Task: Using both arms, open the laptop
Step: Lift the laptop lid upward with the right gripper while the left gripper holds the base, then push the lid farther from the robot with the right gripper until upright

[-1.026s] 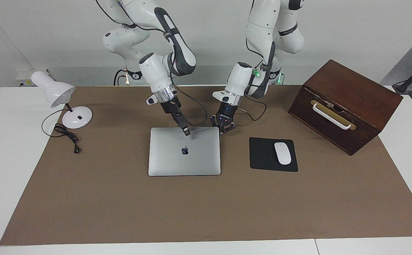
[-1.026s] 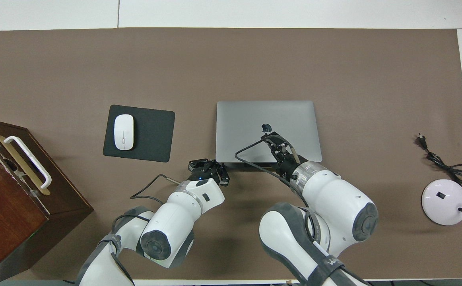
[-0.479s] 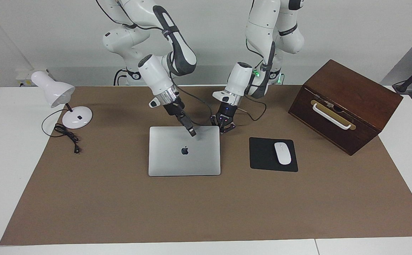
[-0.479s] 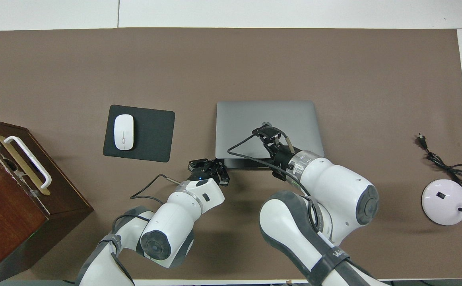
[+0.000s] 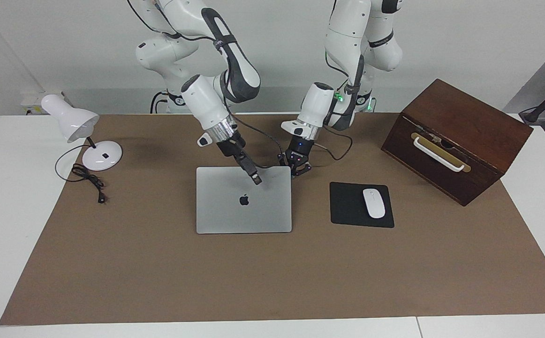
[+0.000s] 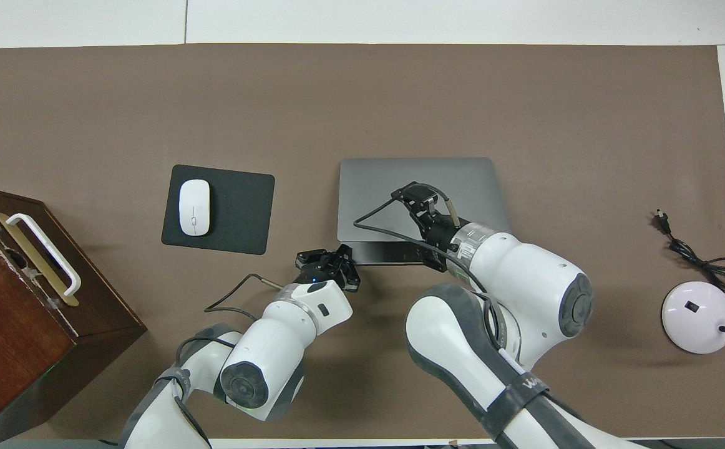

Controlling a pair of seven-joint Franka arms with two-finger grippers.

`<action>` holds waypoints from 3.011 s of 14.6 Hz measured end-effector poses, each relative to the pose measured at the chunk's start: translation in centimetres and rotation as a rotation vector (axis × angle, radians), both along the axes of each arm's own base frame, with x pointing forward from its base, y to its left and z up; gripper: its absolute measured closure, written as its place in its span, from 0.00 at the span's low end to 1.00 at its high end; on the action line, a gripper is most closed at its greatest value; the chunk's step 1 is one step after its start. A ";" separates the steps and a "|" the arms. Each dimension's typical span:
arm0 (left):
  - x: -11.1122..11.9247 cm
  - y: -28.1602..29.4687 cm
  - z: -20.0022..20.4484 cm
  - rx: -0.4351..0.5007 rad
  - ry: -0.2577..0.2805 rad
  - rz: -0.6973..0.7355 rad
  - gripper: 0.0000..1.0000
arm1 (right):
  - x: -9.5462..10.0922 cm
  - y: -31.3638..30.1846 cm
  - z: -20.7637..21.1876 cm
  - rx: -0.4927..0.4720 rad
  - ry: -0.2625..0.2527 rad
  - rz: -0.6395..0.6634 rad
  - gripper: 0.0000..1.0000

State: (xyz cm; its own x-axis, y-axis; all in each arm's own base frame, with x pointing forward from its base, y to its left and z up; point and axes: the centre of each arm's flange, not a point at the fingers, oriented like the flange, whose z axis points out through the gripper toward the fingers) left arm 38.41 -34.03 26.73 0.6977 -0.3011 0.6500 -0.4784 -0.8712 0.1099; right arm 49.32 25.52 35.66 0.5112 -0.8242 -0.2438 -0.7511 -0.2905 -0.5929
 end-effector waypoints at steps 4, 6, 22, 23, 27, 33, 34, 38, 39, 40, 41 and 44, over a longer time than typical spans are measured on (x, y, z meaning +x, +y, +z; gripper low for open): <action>0.0 0.0 0.0 0.000 0.000 0.000 0.99 | 0.8 1.1 -0.3 -0.002 0.022 0.060 0.00; 0.0 0.0 0.0 0.000 0.000 0.000 0.99 | 1.2 1.4 -0.1 -0.029 0.030 0.130 0.00; 0.0 0.0 0.0 0.000 -0.001 -0.001 0.99 | 5.2 0.4 3.9 -0.258 -0.004 0.437 0.00; 0.0 0.0 0.0 0.000 -0.001 -0.001 0.99 | 5.4 0.4 4.0 -0.275 -0.008 0.451 0.00; 0.0 0.0 0.0 0.000 -0.001 -0.001 0.99 | 6.6 0.3 5.1 -0.318 -0.007 0.495 0.00; 0.0 0.0 0.0 0.000 -0.001 0.000 0.99 | 7.9 -0.7 6.6 -0.307 0.030 0.509 0.00; 0.0 0.0 0.0 0.000 -0.001 0.000 0.99 | 8.2 -0.9 7.1 -0.309 0.035 0.514 0.00; 0.0 0.0 0.0 0.000 -0.001 0.000 0.99 | 9.1 -1.4 8.3 -0.328 0.045 0.532 0.00; 0.0 0.0 0.0 0.000 -0.001 0.000 0.99 | 9.3 -1.4 8.5 -0.336 0.044 0.539 0.00; 0.0 0.0 0.0 0.000 -0.001 0.000 0.99 | 9.5 -1.3 8.6 -0.343 0.045 0.545 0.00; 0.0 0.0 0.0 0.000 -0.001 0.000 0.99 | 9.8 -1.3 8.8 -0.352 0.044 0.551 0.00; 0.0 0.0 0.0 0.000 -0.001 0.000 0.99 | 10.3 -1.3 9.5 -0.396 0.042 0.576 0.00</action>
State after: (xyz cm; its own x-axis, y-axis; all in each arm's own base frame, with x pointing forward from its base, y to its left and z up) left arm 38.38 -34.06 26.72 0.6969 -0.3015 0.6507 -0.4787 -0.8711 0.1091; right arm 59.63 24.18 45.19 0.8902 -0.4555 -0.0108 -0.4325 -0.8375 -0.3340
